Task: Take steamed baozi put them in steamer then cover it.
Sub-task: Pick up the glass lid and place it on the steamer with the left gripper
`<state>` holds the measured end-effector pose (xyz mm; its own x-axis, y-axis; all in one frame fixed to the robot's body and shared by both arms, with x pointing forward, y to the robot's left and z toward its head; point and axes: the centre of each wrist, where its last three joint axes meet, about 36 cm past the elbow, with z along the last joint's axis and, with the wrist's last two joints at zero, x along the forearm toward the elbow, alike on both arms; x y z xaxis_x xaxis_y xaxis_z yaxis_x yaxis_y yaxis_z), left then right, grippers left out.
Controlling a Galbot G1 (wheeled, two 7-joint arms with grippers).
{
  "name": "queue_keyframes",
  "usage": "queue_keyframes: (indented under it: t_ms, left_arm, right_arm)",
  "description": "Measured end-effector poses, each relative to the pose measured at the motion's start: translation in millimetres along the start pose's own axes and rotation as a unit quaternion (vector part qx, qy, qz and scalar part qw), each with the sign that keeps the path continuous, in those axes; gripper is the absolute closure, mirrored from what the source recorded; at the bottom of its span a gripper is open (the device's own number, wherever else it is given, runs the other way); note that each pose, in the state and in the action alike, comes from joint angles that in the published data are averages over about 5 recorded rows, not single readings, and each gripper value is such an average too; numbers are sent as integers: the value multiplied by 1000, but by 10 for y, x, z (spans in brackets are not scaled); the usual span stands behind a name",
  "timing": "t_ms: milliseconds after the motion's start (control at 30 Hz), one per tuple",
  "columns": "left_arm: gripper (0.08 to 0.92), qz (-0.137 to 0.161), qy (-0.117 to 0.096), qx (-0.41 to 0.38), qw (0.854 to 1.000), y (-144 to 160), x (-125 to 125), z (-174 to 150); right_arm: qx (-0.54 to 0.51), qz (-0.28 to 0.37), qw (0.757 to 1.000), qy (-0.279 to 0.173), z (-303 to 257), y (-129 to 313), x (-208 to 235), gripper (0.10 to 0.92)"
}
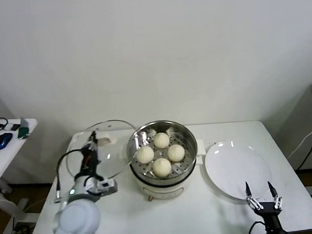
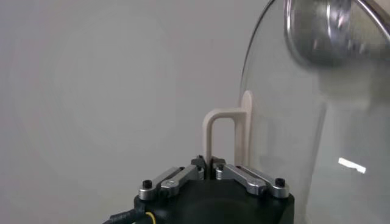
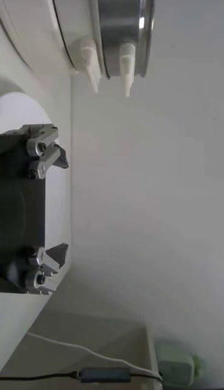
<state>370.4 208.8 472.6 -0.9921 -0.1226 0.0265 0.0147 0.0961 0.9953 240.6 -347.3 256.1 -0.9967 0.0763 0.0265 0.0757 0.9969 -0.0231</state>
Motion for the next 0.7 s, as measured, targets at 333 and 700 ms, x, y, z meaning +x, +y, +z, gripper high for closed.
queue_keyframes:
  t_ms: [333,700]
  left_arm:
    - [856,8,-38,15,999,-39,-27,-850]
    - [856,9,-69,25,997,-216,75,-1770]
  right_arm:
    - [8,2,1000,-1,6,-73,-46,200]
    - [6,10,1000,-5,25,-154,-65,200]
